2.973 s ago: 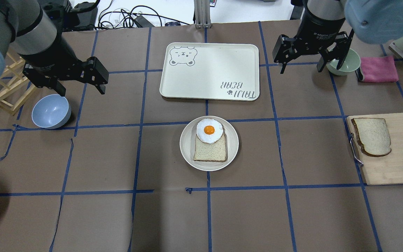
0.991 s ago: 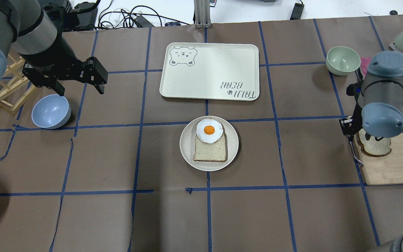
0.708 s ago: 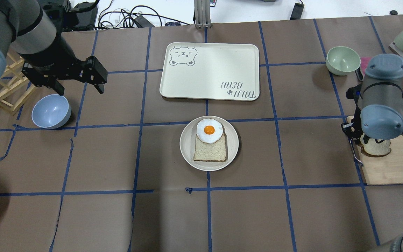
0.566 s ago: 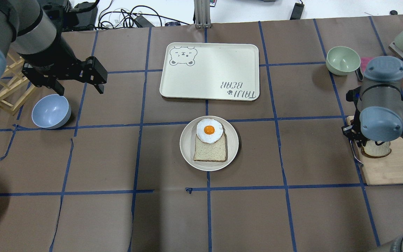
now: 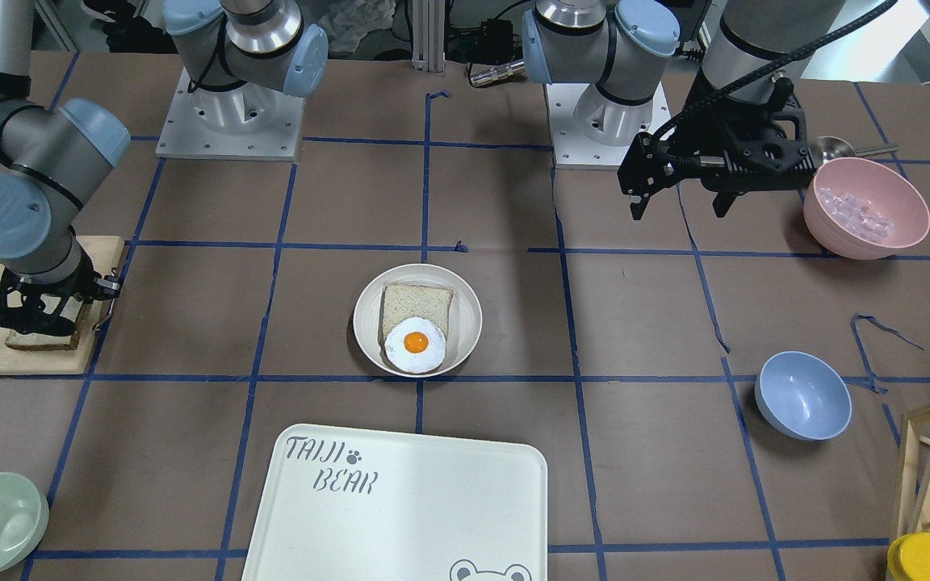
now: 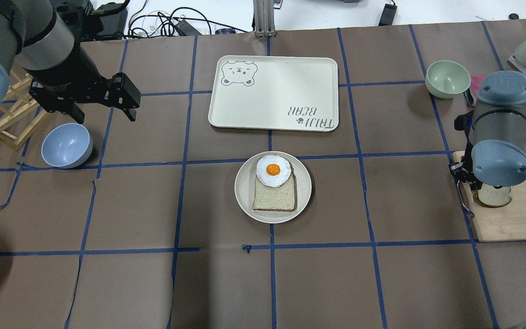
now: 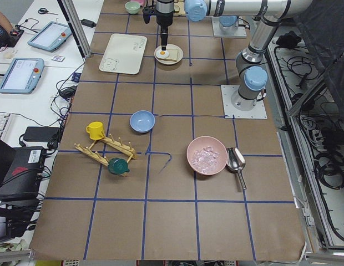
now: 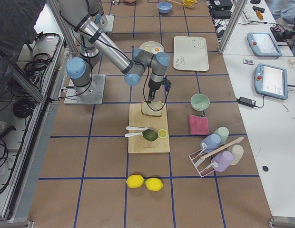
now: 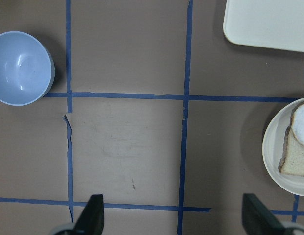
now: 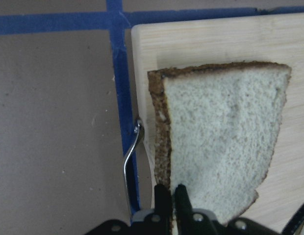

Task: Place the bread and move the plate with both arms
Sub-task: 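Lower the right gripper and grasp the white bread slice by its edge, then carry the bread slice with the right gripper over the egg plate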

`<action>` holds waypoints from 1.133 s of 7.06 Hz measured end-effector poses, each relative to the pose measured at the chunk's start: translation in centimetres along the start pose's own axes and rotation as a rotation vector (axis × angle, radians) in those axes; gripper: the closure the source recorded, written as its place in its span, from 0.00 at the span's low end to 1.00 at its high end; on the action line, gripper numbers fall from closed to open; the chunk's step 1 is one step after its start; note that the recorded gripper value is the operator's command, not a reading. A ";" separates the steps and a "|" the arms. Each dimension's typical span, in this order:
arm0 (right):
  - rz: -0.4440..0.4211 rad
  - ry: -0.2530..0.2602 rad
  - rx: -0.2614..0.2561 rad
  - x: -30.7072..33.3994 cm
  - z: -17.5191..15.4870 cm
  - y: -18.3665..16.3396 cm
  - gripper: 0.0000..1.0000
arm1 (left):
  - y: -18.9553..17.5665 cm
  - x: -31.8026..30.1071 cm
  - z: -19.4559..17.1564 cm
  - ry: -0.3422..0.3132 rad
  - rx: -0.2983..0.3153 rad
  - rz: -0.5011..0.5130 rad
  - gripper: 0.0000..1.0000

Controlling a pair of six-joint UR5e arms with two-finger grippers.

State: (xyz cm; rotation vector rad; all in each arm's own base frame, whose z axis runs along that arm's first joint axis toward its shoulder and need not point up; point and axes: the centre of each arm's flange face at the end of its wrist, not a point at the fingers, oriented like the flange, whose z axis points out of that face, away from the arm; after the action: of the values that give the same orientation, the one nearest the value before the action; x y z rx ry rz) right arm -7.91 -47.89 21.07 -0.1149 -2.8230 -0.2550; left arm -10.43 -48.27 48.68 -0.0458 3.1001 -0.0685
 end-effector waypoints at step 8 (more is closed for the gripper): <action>-0.049 0.029 0.153 -9.1 -12.3 4.6 1.00 | -0.8 0.0 0.8 0.004 0.004 -0.018 0.00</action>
State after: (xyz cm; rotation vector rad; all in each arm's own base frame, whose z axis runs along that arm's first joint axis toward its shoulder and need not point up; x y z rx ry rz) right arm 4.82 -46.11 30.60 -0.0086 -2.8071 -0.0506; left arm -10.35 -49.15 47.94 -0.0739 3.1034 -0.0747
